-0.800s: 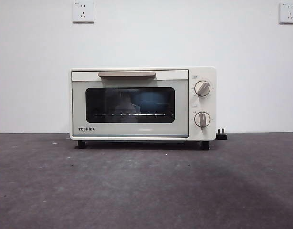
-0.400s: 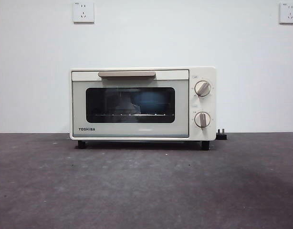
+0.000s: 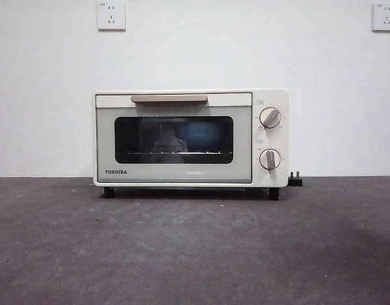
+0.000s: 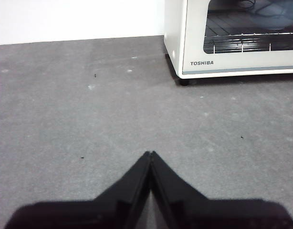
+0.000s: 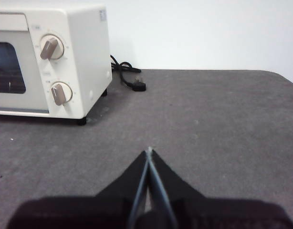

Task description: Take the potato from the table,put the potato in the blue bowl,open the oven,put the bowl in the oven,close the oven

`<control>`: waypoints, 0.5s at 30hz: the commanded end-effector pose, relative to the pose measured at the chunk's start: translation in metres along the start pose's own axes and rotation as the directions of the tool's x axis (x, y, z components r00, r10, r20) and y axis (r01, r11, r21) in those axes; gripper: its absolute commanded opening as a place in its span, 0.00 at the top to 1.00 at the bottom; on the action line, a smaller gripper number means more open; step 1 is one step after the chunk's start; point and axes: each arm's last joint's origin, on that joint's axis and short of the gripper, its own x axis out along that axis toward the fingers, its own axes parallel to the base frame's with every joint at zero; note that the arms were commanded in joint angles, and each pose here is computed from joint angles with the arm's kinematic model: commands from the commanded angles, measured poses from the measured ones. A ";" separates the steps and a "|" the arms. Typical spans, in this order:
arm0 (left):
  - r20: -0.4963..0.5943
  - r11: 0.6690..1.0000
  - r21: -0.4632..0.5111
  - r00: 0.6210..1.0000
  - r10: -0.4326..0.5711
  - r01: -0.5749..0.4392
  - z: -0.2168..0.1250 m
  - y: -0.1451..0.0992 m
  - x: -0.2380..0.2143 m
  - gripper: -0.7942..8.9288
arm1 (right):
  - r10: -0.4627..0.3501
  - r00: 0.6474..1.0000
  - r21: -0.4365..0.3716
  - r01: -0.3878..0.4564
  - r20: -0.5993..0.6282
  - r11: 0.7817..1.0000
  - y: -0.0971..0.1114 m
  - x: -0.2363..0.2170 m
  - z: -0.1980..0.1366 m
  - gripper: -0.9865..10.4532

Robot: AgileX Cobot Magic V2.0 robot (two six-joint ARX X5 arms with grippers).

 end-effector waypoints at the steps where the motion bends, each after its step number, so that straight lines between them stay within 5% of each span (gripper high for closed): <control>1: -0.003 1.000 -0.005 1.000 -0.005 0.005 -0.003 0.000 0.001 0.92 | 0.002 1.000 0.015 -0.002 -0.024 1.000 0.000 0.000 -0.004 0.91; 4: -0.003 1.000 -0.005 1.000 -0.005 0.005 -0.003 0.000 0.001 0.92 | 0.006 0.995 0.018 -0.004 -0.101 1.000 0.001 0.000 -0.011 0.91; 15: -0.005 1.000 -0.005 1.000 -0.005 0.005 -0.003 0.000 0.001 0.92 | 0.002 0.996 0.021 0.000 -0.093 1.000 0.001 0.000 -0.011 0.91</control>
